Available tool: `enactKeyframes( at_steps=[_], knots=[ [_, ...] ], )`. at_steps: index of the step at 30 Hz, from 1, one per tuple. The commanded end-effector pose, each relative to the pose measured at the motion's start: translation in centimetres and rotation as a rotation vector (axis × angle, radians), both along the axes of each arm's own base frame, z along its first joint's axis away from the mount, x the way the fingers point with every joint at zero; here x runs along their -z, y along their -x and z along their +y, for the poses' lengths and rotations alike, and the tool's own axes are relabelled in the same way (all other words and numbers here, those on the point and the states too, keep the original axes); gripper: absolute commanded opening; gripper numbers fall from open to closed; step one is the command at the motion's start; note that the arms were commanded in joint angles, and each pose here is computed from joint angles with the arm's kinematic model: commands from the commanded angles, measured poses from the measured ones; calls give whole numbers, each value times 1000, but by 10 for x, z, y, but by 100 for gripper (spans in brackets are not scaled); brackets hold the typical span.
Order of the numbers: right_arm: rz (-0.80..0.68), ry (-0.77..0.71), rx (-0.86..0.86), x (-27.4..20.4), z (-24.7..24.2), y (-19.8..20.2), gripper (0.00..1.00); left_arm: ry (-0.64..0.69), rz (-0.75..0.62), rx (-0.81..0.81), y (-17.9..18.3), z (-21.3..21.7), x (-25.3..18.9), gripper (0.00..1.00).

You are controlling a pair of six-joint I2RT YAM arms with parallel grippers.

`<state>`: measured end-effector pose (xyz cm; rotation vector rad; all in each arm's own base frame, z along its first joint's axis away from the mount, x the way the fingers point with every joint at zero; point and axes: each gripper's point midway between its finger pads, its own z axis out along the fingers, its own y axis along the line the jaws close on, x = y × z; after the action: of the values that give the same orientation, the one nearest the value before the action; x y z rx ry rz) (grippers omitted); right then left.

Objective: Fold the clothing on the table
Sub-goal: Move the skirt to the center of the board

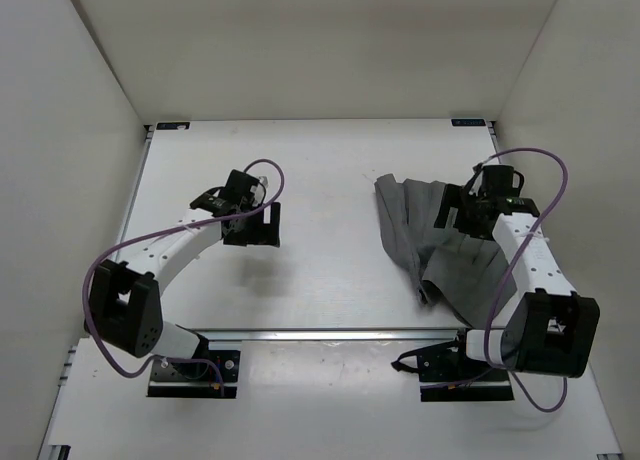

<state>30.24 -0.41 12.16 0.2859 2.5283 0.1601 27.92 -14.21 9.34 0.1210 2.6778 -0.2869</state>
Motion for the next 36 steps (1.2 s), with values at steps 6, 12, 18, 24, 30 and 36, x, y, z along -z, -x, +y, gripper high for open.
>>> enactKeyframes(
  at_steps=[6,12,18,24,30,36],
  knots=[
    [-63,52,-194,-20,69,0,97,1,-39,15,-6,-4,0,99],
    [-40,-34,-323,-4,134,-1,95,-30,-15,27,-1,1,3,99],
    [121,55,-412,47,152,20,95,6,-10,20,7,9,6,99],
    [215,222,-353,70,125,27,95,-2,-1,13,9,15,5,99],
    [174,249,-265,59,89,25,89,22,-7,33,12,11,5,99],
    [140,235,-251,71,78,15,69,44,5,31,13,8,5,99]
  ],
)
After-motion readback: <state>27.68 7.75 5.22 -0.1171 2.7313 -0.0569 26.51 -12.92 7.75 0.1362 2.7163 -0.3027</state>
